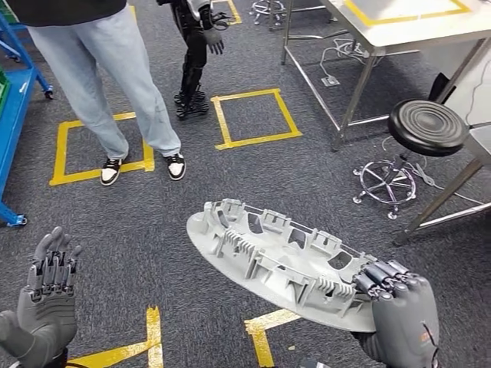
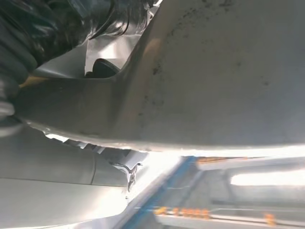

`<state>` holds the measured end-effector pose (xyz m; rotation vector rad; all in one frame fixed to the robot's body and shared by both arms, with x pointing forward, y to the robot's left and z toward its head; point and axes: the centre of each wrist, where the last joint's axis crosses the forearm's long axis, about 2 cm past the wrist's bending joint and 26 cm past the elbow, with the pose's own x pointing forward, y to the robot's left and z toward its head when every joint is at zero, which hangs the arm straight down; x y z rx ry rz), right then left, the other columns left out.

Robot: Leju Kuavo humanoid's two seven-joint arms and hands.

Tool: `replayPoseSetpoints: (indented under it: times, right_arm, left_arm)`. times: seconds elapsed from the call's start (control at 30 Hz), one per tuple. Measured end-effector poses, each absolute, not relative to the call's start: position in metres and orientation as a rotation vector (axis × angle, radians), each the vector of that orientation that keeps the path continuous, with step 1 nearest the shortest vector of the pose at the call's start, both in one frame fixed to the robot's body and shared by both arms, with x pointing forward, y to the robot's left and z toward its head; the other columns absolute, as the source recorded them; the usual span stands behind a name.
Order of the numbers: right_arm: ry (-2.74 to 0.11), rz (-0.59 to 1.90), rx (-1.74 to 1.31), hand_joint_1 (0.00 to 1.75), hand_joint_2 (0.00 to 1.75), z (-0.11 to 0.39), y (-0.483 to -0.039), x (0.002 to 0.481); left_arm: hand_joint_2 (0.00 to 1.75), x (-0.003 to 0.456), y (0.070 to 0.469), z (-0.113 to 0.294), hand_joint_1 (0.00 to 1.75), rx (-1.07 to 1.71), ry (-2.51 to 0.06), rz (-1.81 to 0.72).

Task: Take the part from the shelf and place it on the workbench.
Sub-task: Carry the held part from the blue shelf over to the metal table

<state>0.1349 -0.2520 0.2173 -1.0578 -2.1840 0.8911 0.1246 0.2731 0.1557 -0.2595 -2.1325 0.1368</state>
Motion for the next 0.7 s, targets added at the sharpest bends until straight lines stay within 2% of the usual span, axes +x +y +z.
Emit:
replayPoseSetpoints:
  times: [0.7]
  right_arm:
    - [-2.140, 0.887, -1.068, 1.75, 1.75, 0.2190, -0.2567, 0.1349]
  left_arm:
    - [0.00, 0.1244, 0.2761, 0.1477, 0.00, -0.308, -2.128, 0.080]
